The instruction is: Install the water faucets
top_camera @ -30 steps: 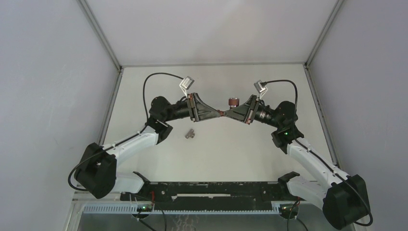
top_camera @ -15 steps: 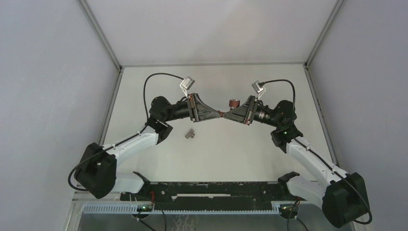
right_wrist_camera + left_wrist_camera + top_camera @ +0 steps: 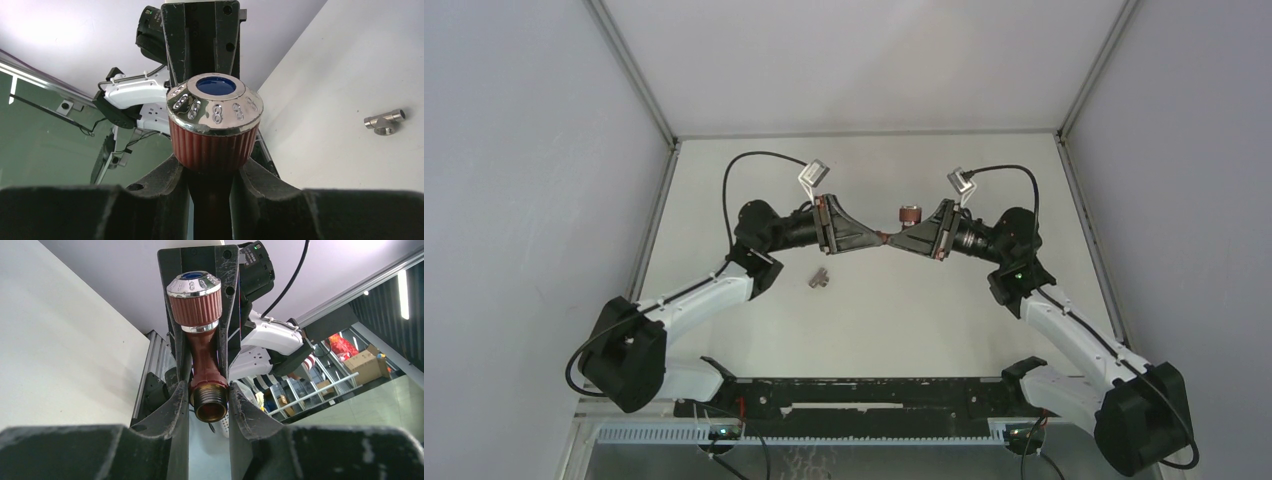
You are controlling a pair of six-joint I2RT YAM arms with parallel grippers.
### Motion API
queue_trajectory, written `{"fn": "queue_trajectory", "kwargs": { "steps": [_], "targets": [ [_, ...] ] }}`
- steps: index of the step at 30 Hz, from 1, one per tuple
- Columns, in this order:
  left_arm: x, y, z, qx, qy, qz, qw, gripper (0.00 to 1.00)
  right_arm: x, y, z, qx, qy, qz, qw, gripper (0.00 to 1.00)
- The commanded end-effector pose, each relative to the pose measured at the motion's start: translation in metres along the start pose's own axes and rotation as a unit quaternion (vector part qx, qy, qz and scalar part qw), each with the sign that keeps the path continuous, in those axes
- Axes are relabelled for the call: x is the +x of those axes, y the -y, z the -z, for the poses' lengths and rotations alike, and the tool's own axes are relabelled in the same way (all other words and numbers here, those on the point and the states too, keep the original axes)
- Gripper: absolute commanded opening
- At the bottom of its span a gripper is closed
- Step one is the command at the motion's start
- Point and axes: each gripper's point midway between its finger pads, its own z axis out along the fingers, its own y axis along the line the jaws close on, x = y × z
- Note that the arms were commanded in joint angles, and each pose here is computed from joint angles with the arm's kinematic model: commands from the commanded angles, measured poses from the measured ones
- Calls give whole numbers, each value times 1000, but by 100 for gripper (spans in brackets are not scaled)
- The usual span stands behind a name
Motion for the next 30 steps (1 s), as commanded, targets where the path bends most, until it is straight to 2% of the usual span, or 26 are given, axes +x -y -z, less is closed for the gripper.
{"fn": "queue_trajectory", "kwargs": {
  "steps": [1, 3, 6, 8, 11, 13, 15, 18, 20, 25, 29, 30],
  "targets": [
    [-6, 22, 3, 30, 7, -27, 999, 0, -5, -16, 1, -15, 6, 54, 998, 0],
    [-8, 21, 3, 24, 6, -27, 999, 4, -5, -16, 2, -12, 7, 57, 998, 0],
    [-12, 13, 7, 2, 6, -30, 1000, 38, -6, -13, 4, -3, 11, 58, 998, 0],
    [-16, 6, 13, -22, 11, -36, 999, 54, -9, -8, 7, 12, 19, 58, 998, 0],
    [-23, -18, 35, -99, 27, -38, 994, 60, -17, 3, 16, 50, 44, 64, 996, 0],
    [-29, -37, 56, -168, 46, -50, 983, 70, -24, 14, 27, 91, 70, 68, 991, 0],
    [-35, -61, 80, -265, 60, -81, 959, 82, -29, 21, 37, 125, 93, 83, 984, 0],
    [-35, -100, 127, -430, 76, -79, 896, 85, -35, 28, 50, 170, 126, 105, 972, 0],
    [-30, -120, 156, -510, 78, -68, 854, 85, -41, 31, 59, 198, 151, 123, 961, 0],
    [-4, -160, 197, -628, 49, -47, 775, 88, -38, 38, 76, 246, 169, 145, 944, 0],
    [14, -186, 213, -687, 24, -26, 726, 89, -34, 39, 76, 257, 156, 154, 941, 0],
    [18, -191, 214, -694, 12, -19, 719, 89, -33, 40, 76, 261, 151, 152, 941, 0]
  ]
}}
